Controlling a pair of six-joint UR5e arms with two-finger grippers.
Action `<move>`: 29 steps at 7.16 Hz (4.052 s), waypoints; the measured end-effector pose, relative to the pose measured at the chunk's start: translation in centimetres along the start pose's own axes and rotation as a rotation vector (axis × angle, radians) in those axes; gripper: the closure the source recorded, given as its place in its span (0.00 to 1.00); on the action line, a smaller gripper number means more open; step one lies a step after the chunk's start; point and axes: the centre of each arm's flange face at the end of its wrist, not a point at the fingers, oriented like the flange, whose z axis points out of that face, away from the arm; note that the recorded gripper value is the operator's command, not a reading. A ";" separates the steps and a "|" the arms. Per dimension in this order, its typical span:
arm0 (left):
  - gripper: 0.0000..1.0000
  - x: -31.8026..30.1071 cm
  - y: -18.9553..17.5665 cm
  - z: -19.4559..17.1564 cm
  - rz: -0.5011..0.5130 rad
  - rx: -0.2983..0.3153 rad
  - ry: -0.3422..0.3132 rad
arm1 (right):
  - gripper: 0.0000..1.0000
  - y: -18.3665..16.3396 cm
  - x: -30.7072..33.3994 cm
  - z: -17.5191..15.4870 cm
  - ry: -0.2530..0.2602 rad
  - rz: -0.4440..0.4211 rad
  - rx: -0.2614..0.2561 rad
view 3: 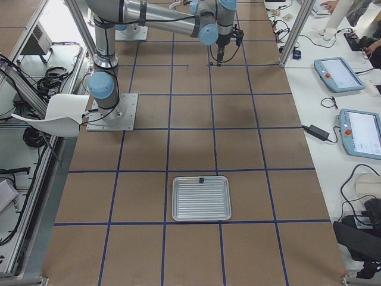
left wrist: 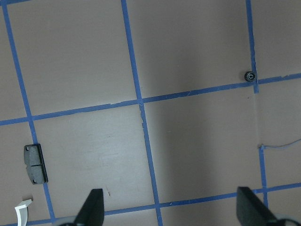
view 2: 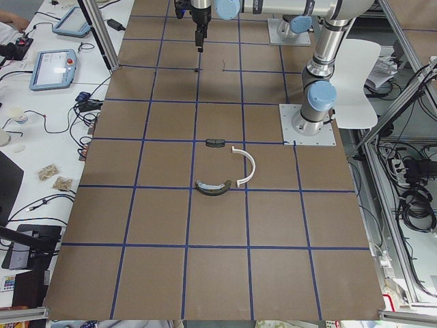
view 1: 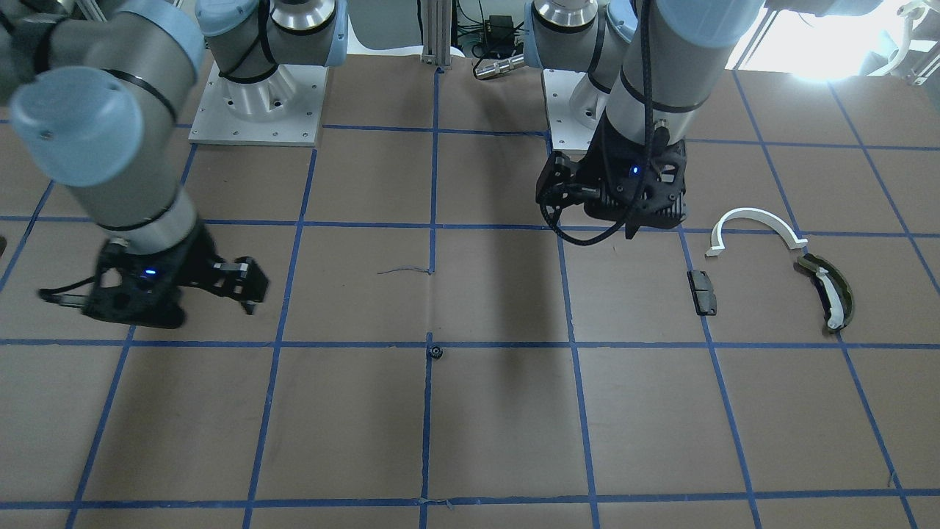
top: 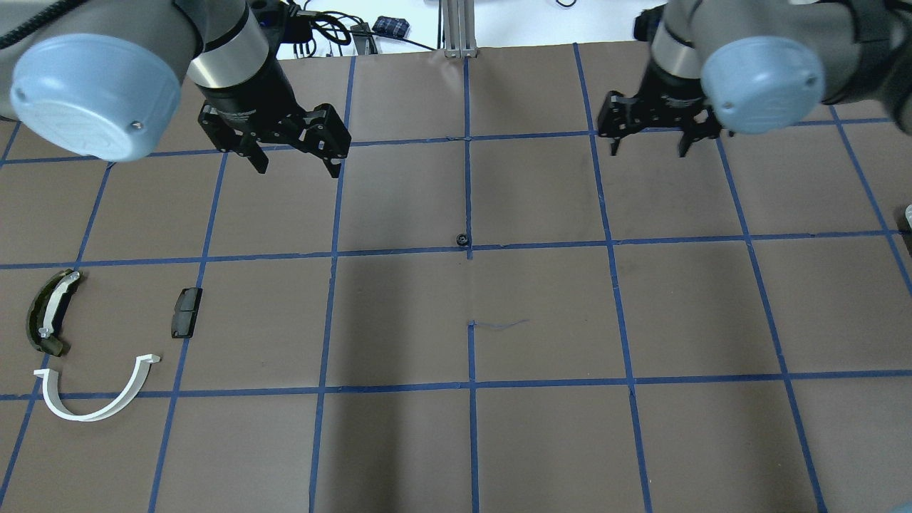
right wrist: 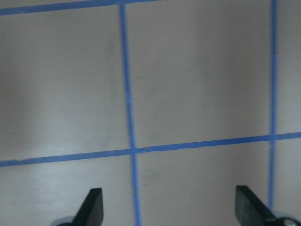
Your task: Place bearing gear from tray to pile
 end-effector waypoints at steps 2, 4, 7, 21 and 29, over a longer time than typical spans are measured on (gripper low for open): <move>0.00 3.9 -2.1 4.6 -0.003 0.041 0.079 | 0.00 0.2 15.9 0.3 0.012 -0.192 -0.025; 0.00 8.4 -2.8 10.2 -0.064 0.024 0.092 | 0.00 2.1 28.9 3.9 -0.040 -0.387 -0.051; 0.00 11.0 -4.2 17.9 -0.104 0.022 0.059 | 0.01 4.6 42.4 12.9 -0.098 -0.834 -0.023; 0.81 13.8 -5.2 28.9 -0.206 0.029 -0.030 | 0.46 6.9 47.3 23.6 -0.069 -1.445 0.017; 0.96 -3.7 -5.5 20.3 0.061 0.018 -0.115 | 1.00 6.8 47.4 19.3 0.011 -1.338 0.014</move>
